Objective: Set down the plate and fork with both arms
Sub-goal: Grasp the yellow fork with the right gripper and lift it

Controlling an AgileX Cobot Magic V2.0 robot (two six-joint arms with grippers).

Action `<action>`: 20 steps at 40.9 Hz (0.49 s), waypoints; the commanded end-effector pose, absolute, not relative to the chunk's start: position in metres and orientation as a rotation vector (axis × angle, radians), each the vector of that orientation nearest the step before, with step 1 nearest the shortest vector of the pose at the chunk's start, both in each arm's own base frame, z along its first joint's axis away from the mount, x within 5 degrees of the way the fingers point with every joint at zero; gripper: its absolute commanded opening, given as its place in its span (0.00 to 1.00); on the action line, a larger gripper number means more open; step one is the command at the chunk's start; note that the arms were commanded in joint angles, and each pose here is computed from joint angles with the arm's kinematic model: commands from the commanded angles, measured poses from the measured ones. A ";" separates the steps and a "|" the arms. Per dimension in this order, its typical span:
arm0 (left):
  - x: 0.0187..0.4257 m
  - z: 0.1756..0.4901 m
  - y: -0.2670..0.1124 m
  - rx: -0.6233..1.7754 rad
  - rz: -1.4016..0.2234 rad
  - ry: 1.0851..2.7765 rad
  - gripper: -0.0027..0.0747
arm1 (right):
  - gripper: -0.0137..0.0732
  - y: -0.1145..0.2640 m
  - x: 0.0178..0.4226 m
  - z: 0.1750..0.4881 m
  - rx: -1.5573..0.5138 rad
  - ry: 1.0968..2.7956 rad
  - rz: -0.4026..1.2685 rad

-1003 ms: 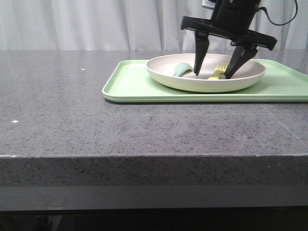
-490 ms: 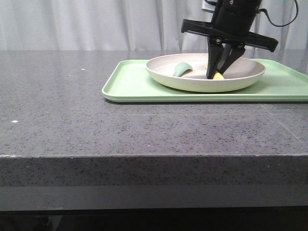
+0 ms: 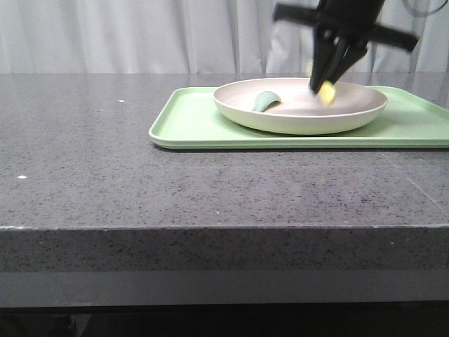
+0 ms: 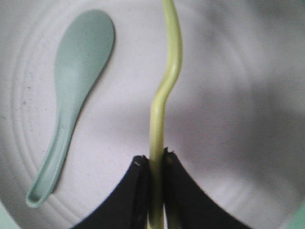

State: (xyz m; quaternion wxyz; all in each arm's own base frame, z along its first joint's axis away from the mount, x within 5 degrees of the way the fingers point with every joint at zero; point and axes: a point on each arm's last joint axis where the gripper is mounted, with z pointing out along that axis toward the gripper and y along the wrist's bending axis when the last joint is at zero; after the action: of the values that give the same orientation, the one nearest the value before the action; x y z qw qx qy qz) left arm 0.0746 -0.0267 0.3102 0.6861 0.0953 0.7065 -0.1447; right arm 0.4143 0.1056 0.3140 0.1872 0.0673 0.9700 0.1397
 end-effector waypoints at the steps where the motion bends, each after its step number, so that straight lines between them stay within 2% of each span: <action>1: 0.075 0.326 -0.026 0.194 -0.331 1.483 0.01 | 0.17 0.078 0.395 0.373 0.169 2.551 0.399; 8: 0.075 0.326 -0.026 0.194 -0.331 1.483 0.01 | 0.17 0.037 0.390 0.384 0.176 2.544 0.324; 15: 0.075 0.326 -0.026 0.194 -0.331 1.483 0.01 | 0.17 0.010 0.399 0.359 0.201 2.655 0.220; 20: 0.075 0.326 -0.026 0.193 -0.331 1.481 0.01 | 0.17 0.004 0.407 0.339 0.209 2.701 0.158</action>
State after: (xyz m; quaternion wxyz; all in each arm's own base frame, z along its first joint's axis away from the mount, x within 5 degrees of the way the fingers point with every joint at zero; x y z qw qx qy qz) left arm 0.0746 -0.0267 0.3102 0.6861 0.0953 0.7065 -0.1447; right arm 0.4108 0.0083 0.3232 0.1815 0.0832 0.9774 0.0691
